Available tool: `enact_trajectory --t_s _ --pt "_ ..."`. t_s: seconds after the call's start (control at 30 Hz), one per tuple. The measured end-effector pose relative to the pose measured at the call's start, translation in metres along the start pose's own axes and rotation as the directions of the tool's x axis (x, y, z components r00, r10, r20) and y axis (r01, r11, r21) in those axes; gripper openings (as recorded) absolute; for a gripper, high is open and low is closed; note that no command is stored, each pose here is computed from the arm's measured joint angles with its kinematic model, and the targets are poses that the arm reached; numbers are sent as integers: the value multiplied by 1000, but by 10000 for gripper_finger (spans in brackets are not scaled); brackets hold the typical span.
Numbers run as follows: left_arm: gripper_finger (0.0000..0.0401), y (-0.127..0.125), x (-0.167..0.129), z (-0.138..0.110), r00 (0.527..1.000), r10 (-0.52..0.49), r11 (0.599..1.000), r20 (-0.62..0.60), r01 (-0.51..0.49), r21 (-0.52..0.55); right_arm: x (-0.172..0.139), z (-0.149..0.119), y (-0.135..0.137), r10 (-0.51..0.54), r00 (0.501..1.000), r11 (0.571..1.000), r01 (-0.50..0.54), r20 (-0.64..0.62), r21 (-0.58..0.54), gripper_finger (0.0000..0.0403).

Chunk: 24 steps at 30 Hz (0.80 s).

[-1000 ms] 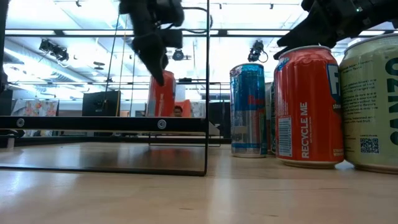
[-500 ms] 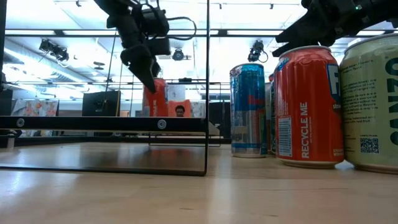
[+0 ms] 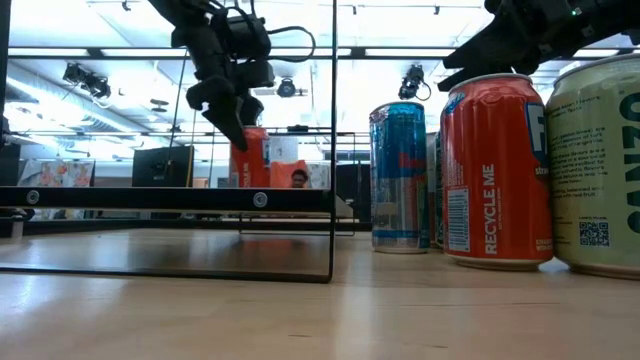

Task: Place canned beverage on shelf
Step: Put the top orange soda can on the shelf

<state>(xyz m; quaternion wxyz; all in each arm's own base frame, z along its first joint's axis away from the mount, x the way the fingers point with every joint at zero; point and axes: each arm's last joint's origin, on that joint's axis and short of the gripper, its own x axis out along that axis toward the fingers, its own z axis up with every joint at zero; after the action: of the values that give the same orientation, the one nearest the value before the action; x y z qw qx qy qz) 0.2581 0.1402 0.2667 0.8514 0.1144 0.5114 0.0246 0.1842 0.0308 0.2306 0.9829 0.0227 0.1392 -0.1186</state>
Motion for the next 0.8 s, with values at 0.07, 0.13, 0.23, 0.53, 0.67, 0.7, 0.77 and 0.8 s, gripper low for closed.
enact_trajectory --t_s 0.07,0.13,0.23,0.53,0.67,0.7,0.77,0.8 --pt "316 0 0 0 1000 0 1000 1 0 1 0 0 0 0 1000 1000 0 0 0 332" --pt "318 0 0 0 1000 0 1000 0 0 5 0 0 0 0 1000 1000 0 0 0 332" --pt "329 0 0 0 1000 -1 999 1 1 35 0 0 0 0 1000 1000 0 0 -4 332" --pt "385 -4 0 4 1000 -3 999 11 2 50 0 0 0 0 1000 1000 0 -1 -17 332" --pt "388 -7 1 6 1000 1 998 7 -1 58 0 0 0 0 1000 1000 0 -1 -17 332" --pt "388 -8 1 7 1000 8 998 2 -9 62 0 0 0 0 1000 1000 0 -1 -17 332" --pt "388 -11 1 8 1000 19 998 -6 -18 60 0 0 0 -1 1000 1000 1 -1 -17 332" --pt "388 -11 1 9 1000 22 998 -9 -22 57 0 0 0 -1 1000 1000 1 -1 -17 332"
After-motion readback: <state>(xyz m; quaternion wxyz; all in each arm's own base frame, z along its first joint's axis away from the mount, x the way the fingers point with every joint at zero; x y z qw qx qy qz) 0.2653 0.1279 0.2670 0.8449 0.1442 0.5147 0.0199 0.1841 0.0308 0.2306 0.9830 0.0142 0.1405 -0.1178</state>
